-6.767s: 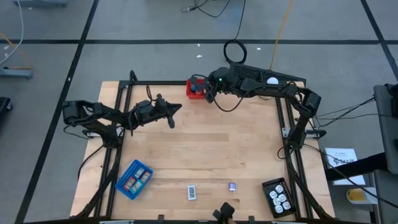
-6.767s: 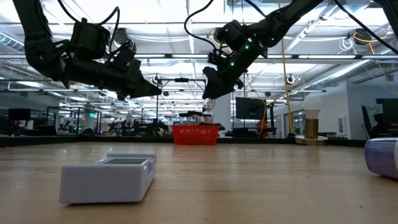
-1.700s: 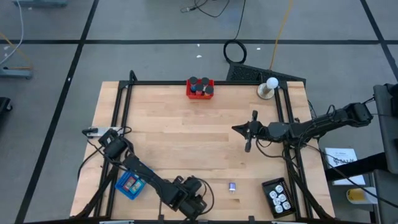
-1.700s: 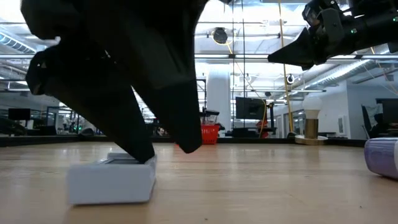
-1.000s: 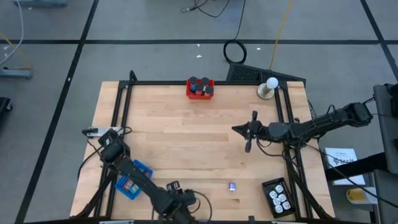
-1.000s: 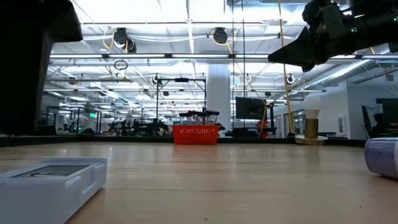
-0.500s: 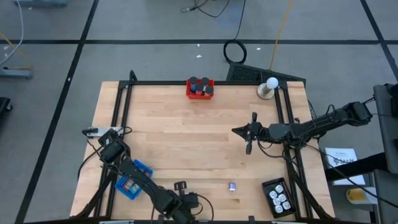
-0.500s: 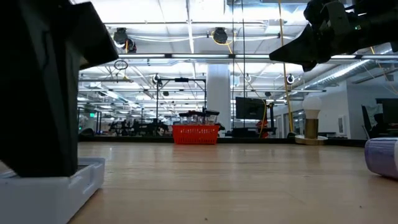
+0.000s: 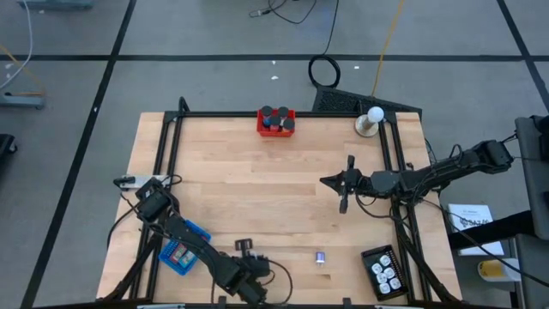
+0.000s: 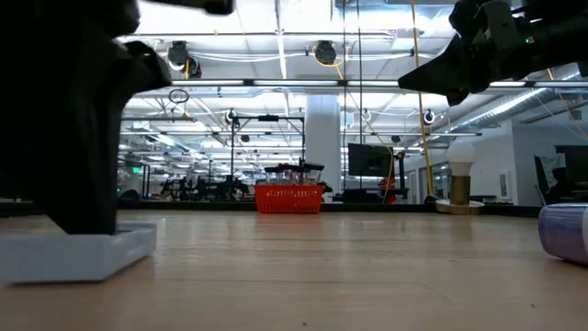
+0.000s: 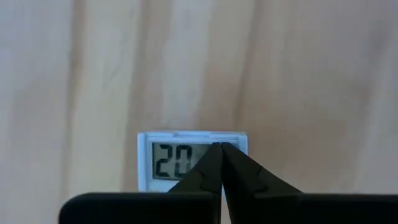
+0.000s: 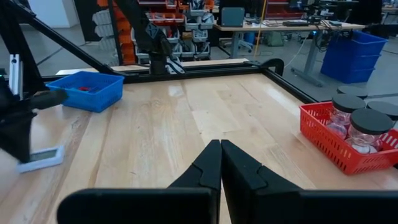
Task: Pick & Place Office items
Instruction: Put the white digital timer into the blue bin
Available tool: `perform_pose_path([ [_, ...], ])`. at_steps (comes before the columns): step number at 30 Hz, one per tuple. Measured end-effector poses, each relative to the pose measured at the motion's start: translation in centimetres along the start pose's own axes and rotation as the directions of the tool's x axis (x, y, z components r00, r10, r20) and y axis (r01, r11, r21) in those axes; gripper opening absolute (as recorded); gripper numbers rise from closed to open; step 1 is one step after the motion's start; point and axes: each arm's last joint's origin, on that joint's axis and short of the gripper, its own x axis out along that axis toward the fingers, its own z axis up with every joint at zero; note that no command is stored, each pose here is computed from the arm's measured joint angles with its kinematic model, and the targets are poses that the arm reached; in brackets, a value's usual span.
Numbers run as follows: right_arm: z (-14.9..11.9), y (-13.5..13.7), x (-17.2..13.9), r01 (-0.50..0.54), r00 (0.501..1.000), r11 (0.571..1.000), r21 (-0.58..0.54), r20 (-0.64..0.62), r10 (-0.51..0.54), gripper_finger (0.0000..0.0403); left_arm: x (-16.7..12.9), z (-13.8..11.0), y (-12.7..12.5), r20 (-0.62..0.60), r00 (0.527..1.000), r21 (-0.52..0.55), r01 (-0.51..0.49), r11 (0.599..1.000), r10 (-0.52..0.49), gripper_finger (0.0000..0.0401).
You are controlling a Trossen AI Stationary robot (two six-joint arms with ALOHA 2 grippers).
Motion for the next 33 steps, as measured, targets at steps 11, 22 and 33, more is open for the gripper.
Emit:
perform_pose_path([
  [11,0.0,0.0,0.0,0.0,1.0,1.0,0.0,0.0,0.0,0.0,-4.6,-0.5,1.9,-0.044,0.998,-0.34,0.029,0.94,-0.047,0.0005],
  [22,0.0,0.3,-0.1,-0.018,1.0,1.0,-0.001,0.001,0.018,0.0,-3.8,-0.5,2.0,-0.109,0.992,-0.712,-0.034,0.701,-0.063,0.0155],
  [33,0.0,0.3,-0.1,-0.018,1.0,1.0,-0.001,0.0,0.018,0.0,-2.0,-1.1,3.9,-0.153,0.986,-0.785,-0.164,0.597,0.07,0.0316],
])
